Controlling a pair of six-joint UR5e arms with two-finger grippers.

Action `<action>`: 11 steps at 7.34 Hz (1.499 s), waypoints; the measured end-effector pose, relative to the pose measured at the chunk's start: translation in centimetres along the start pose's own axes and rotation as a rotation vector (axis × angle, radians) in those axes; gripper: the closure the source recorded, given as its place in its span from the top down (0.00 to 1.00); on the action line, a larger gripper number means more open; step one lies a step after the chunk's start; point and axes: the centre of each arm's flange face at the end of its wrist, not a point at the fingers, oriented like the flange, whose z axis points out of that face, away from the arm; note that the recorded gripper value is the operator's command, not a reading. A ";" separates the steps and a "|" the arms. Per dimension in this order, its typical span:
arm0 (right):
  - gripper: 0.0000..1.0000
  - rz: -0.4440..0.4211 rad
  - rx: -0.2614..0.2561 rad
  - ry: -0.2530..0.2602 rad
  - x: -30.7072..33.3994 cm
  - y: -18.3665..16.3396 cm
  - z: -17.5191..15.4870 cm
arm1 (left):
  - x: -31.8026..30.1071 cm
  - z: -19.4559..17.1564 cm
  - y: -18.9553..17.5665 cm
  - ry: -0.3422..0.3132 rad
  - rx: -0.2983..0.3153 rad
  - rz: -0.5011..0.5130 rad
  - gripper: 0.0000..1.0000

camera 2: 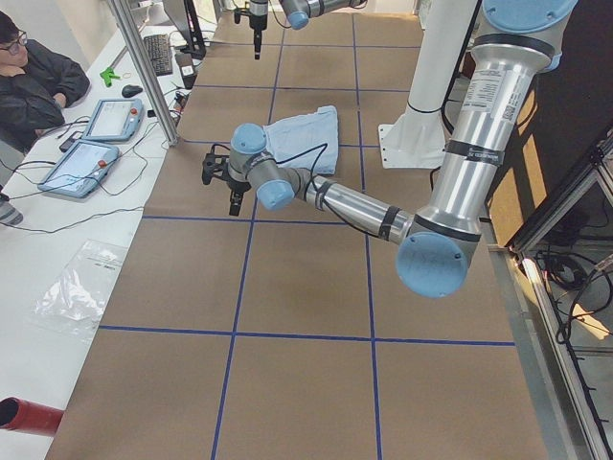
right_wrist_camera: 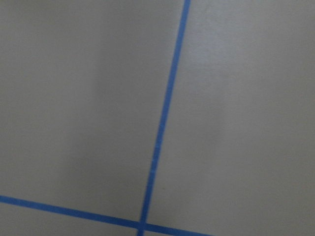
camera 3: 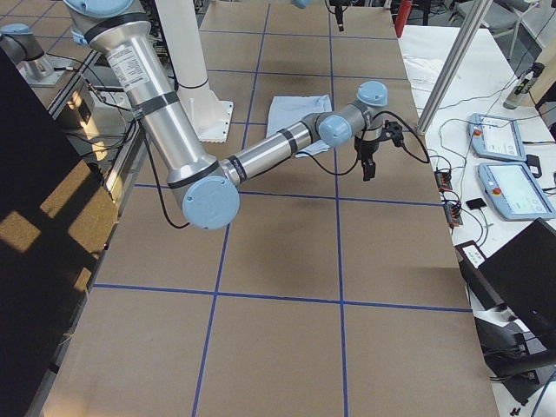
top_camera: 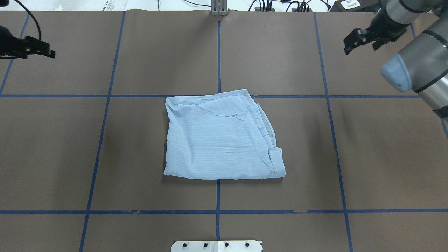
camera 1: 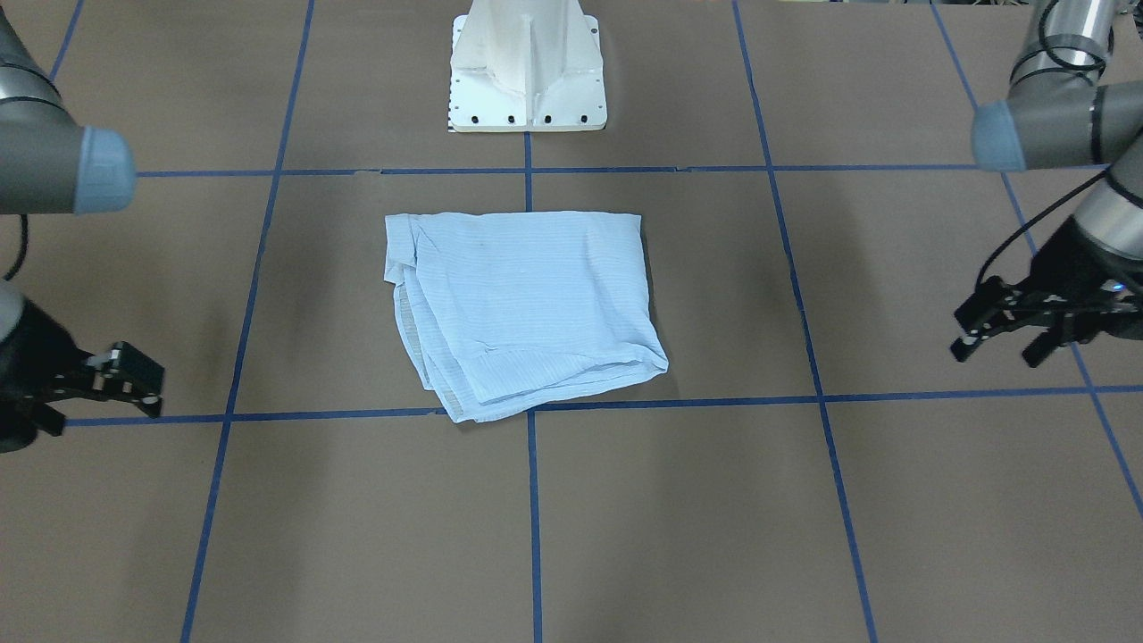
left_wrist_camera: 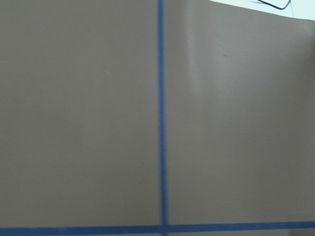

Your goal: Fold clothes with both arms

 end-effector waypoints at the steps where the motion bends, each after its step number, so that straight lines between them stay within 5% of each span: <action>1: 1.00 -0.054 -0.051 0.045 5.5 1.8 -1.4 | -5.6 -2.4 -0.1 -0.067 -0.009 0.080 1.00; 2: 1.00 -0.100 -0.100 0.061 10.9 3.9 -2.4 | -10.3 -4.6 0.0 -0.123 -0.032 0.145 1.00; 4: 1.00 -0.117 -0.170 0.009 18.9 8.9 -2.6 | -18.5 -7.9 2.8 -0.195 -0.089 0.190 1.00; 6: 1.00 -0.076 -0.186 -0.049 21.9 12.1 -2.1 | -22.0 -8.5 6.5 -0.208 -0.098 0.152 1.00; 11: 1.00 -0.013 -0.225 -0.055 27.1 14.4 1.7 | -25.6 -7.4 12.3 -0.215 -0.120 0.112 1.00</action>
